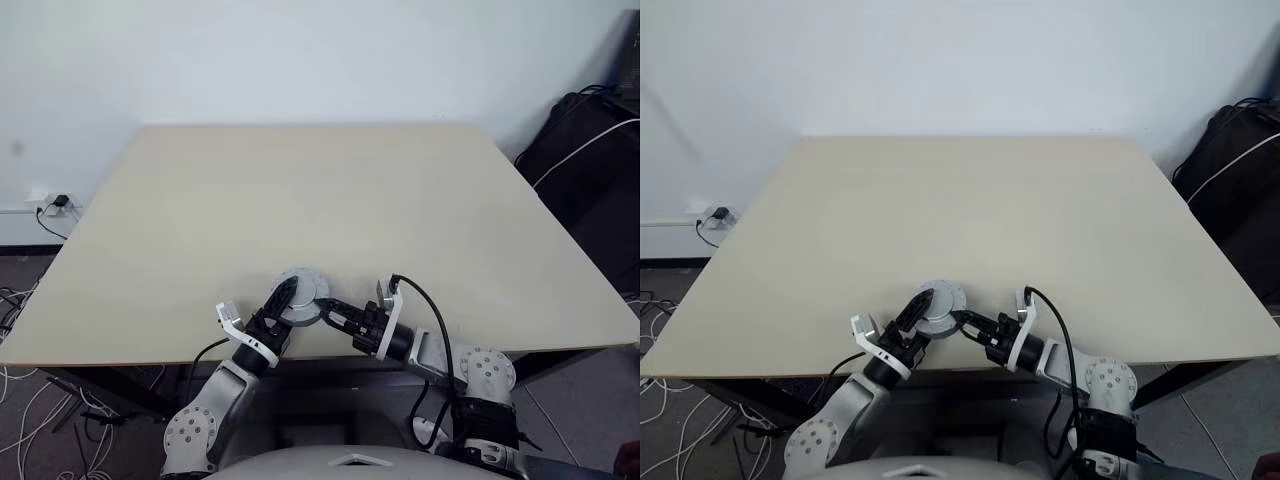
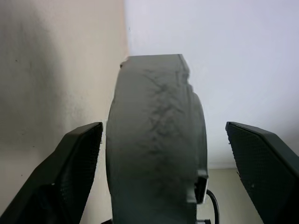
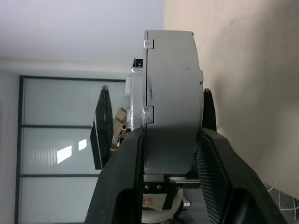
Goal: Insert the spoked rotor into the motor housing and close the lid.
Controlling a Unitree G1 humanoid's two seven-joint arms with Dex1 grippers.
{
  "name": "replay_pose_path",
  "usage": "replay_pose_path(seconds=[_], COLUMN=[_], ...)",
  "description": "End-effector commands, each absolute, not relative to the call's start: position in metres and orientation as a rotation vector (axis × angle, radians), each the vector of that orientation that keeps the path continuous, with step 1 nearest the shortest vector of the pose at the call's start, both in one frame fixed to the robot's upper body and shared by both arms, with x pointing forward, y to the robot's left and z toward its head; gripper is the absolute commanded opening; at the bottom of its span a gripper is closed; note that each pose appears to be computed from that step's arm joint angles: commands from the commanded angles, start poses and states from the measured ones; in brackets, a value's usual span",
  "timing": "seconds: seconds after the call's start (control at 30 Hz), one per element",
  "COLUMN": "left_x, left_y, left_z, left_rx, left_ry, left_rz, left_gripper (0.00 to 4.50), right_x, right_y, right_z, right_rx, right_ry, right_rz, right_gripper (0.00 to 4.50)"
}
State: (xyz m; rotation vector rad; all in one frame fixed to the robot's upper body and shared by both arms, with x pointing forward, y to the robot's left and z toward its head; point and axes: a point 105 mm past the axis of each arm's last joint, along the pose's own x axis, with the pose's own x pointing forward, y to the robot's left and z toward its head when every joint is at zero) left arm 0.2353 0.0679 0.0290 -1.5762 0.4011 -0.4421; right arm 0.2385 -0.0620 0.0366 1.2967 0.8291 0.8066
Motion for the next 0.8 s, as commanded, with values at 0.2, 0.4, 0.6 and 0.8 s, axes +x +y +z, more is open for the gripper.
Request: replay_pose_path(seconds=[0.2,0.4,0.6,0.8], left_x=[0.2409,0.2408,0.2409,0.2412], left_y=[0.0473,0.0479,0.0479,0.0484], left_z=[0.046,0.0462,0.0464,0.0465], left_rx=[-1.695,-1.689,-1.686,-1.683], left_ry=[0.346,0.344,0.343,0.337], left_rz=[-0.492,-0.492,-0.493,-0.488], left_gripper=[2.07,2.08,2.08,2.08], right_x=[0.2437,0.2465,0.247,0.2451], right_y=[-0.0594,-0.0602,-0.0605,-0.0648], right_z=[0.0604,0.06,0.062,0.0603], right_rx=[1.294,1.255,1.215,1.19], right_ry=[0.737,0.715,0.686,0.695], right_rz=[0.887,0.867,0.871,0.865], right_gripper=[1.27,1.27,1.27,3.58])
